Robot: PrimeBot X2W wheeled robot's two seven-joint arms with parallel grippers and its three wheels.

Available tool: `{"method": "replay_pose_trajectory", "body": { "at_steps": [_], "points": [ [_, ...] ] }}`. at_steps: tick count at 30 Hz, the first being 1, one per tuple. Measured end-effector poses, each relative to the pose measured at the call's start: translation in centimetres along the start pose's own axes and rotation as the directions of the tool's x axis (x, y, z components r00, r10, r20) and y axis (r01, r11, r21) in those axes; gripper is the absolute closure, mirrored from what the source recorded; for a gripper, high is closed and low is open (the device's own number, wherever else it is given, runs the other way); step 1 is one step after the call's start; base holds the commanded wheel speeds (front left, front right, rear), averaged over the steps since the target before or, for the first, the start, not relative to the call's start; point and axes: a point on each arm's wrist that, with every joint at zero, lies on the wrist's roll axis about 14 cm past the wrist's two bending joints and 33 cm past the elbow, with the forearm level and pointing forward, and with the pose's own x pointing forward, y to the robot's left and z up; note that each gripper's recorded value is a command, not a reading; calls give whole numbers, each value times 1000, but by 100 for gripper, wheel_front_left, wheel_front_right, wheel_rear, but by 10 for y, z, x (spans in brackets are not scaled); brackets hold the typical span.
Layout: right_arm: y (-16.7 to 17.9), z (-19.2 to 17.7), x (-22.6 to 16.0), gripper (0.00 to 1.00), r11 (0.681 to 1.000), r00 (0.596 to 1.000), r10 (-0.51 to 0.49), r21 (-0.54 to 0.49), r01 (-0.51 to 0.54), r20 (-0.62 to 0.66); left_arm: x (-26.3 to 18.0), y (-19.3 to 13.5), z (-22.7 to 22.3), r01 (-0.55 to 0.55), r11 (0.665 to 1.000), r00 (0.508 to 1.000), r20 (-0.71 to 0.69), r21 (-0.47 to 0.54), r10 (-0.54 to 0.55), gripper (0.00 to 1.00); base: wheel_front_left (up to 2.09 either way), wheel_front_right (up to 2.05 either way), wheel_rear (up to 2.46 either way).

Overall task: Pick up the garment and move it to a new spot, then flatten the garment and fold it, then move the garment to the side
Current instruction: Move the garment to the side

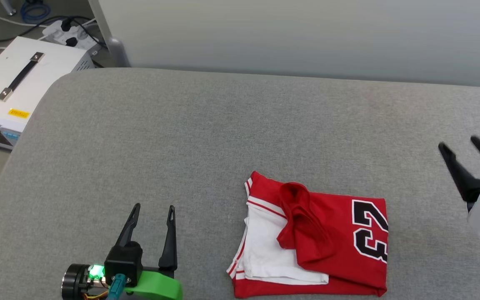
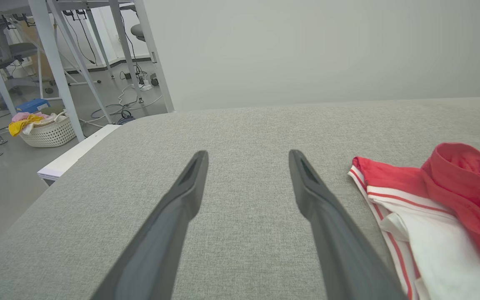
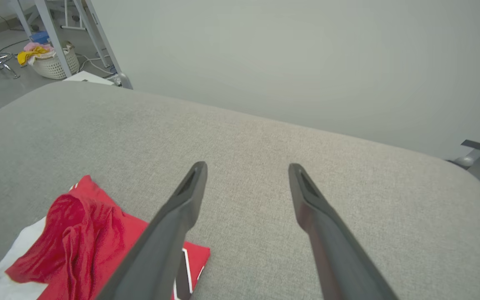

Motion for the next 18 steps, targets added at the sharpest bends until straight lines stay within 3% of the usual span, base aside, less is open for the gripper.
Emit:
{"method": "replay_pose_trajectory", "body": {
  "at_steps": [4, 10, 14, 18],
  "points": [
    [12, -36, 2, 0, 994, 969, 94, 80, -77, -227, 3, 2, -2, -7, 1000, 1000, -6, 0, 7, 0, 0, 0, 0],
    [34, -86, -5, 0, 968, 848, 231, 201, -150, -477, 10, 3, -4, -11, 1000, 1000, -13, 1, 11, 0, 0, 0, 0],
    [47, -121, -12, 0, 952, 753, 291, 254, -170, -590, 15, 3, -7, -15, 1000, 1000, -21, -1, 15, 0, 0, 0, 0],
    [56, -145, -11, 0, 939, 694, 331, 298, -172, -639, 21, 3, -10, -19, 1000, 999, -31, -3, 19, 0, 0, 0, 0]
  ]
}}
